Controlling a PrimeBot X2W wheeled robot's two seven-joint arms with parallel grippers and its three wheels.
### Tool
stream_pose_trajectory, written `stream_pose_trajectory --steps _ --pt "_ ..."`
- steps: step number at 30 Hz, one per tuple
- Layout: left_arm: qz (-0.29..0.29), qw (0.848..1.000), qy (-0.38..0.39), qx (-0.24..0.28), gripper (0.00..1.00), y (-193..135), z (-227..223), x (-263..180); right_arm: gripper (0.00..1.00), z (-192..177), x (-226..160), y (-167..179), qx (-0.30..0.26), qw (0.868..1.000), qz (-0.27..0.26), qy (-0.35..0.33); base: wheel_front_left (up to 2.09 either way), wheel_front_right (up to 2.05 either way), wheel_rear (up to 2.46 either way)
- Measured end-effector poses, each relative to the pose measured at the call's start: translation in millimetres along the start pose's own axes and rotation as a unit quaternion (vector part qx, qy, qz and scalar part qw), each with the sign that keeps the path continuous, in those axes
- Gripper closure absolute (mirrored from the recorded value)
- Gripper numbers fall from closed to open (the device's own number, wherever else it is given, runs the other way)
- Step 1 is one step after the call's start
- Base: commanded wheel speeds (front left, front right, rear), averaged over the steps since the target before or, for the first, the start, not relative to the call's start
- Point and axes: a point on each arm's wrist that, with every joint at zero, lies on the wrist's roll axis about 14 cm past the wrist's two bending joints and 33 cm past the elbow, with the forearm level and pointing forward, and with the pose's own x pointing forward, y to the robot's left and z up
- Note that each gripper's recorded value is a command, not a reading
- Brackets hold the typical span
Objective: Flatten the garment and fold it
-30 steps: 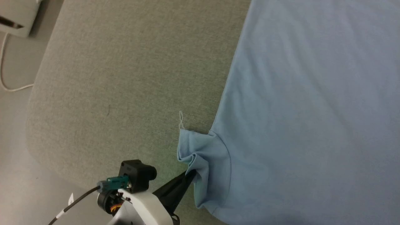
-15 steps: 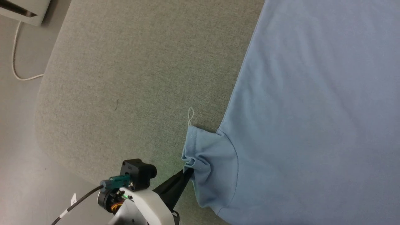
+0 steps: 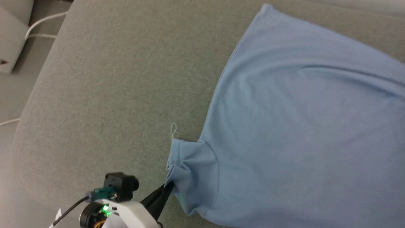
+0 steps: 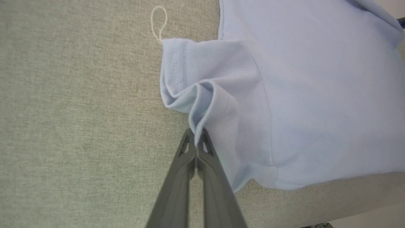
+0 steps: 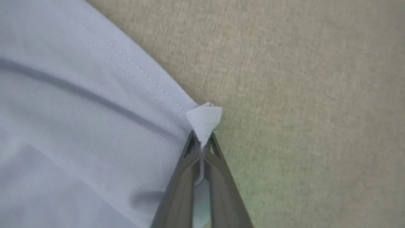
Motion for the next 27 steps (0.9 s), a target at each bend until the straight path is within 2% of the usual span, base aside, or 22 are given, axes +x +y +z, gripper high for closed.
stream_pose_trajectory --steps 3,6,11,15,20,23,27 --pt "-0.006 1.0 -0.003 -0.004 1.0 -2.4 -2.0 -5.8 1.0 -29.6 -22.8 -3.6 -0.001 1.0 0.002 0.007 0.0 0.0 0.0" --pt "-0.02 1.0 -0.006 -0.005 1.0 -9.1 -3.0 -8.5 1.0 -64.6 -48.2 -22.2 0.002 1.0 -0.019 0.022 0.0 0.0 0.0" --pt "-0.046 0.999 -0.017 -0.001 1.0 -22.1 -1.1 -12.9 1.0 -117.5 -95.0 -44.0 0.039 0.998 -0.043 0.021 0.0 0.0 0.0" --pt "-0.059 0.998 -0.02 0.007 1.0 -29.0 -3.4 -16.9 1.0 -156.0 -131.6 -43.0 0.08 0.996 -0.045 0.016 0.0 0.0 0.0" --pt "-0.078 0.996 -0.034 0.023 1.0 -38.9 0.9 -20.0 1.0 -214.4 -171.5 -40.2 0.129 0.989 -0.064 0.039 0.0 0.0 0.0" --pt "-0.088 0.995 -0.046 0.03 1.0 -44.7 6.5 -21.1 1.0 -250.7 -187.1 -26.7 0.158 0.984 -0.063 0.062 0.0 0.0 0.0" --pt "-0.093 0.994 -0.049 0.036 1.0 -47.6 9.1 -20.1 1.0 -275.1 -191.2 -20.2 0.165 0.98 -0.067 0.088 0.0 0.0 0.0"
